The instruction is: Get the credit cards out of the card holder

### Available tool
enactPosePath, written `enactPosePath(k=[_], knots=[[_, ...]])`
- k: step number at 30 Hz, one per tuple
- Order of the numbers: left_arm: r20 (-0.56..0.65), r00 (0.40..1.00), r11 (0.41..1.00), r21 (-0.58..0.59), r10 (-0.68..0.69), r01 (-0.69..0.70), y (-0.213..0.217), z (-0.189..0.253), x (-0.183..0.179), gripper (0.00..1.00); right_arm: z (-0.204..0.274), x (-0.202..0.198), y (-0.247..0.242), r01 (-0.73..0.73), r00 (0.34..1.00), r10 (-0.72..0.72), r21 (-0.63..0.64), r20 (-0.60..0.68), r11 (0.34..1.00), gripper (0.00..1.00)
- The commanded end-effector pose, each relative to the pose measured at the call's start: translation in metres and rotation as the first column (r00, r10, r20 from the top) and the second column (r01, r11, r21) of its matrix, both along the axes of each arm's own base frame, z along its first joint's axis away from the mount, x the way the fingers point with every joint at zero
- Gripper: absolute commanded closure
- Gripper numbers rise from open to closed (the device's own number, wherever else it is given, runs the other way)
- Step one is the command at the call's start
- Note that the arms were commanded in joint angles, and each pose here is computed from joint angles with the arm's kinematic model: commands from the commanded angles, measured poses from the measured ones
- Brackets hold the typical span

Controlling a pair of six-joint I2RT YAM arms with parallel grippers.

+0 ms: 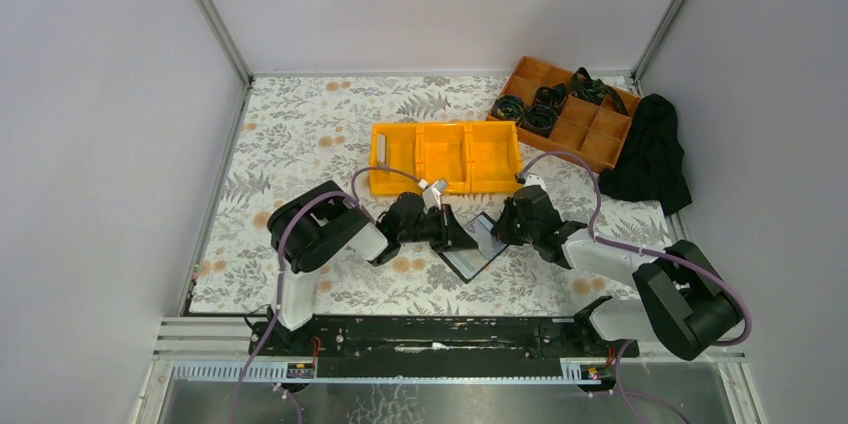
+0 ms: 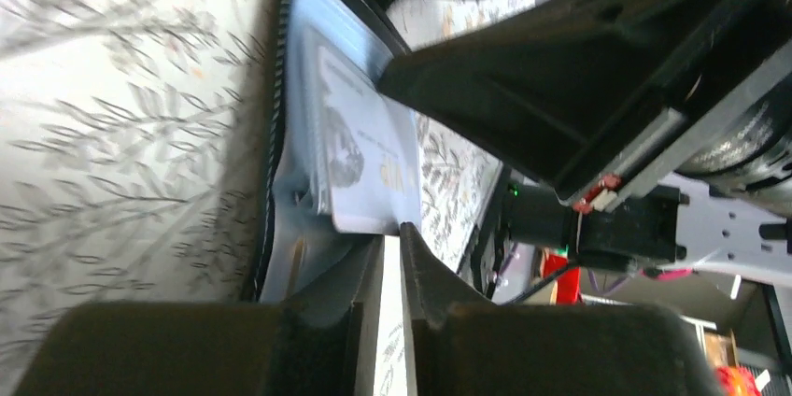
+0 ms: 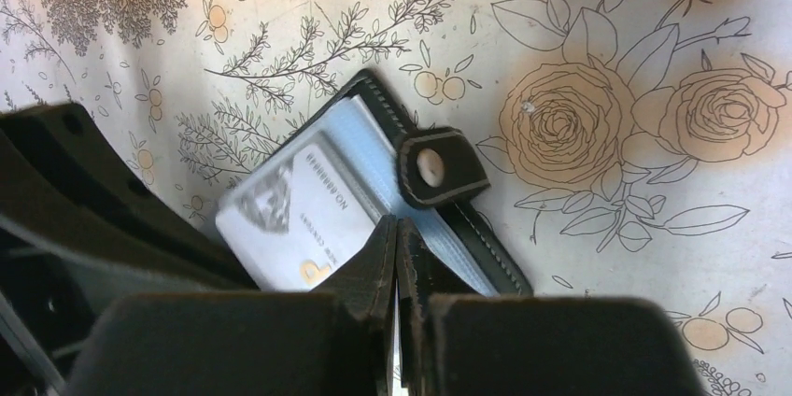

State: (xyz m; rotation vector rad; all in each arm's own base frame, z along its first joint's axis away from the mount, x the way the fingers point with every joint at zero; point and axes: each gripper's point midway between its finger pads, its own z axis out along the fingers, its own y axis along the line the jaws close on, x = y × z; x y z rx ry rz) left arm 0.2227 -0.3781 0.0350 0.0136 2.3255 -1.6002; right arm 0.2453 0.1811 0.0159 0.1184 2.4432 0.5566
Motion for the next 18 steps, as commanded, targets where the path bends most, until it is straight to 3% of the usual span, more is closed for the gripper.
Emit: enactPosePath(k=[1, 6, 18], knots=[[0.012, 0.993, 0.989, -0.091, -0.117, 0.117, -0.01, 0.022, -0.025, 0.84, -0.023, -0.017, -0.012, -0.006, 0.998, 0.002, -0.064, -0.068, 0.998, 0.99], [0.0, 0.996, 0.991, -0.093, -0.094, 0.094, -0.005, 0.021, -0.022, 0.81, -0.024, -0.018, -0.01, -0.01, 0.997, 0.006, -0.055, -0.074, 0.998, 0.99], [-0.017, 1.0, 0.998, -0.061, -0.018, 0.017, 0.01, 0.01, -0.002, 0.87, -0.011, -0.019, -0.02, 0.025, 0.998, -0.031, -0.084, -0.062, 0.996, 0.99]])
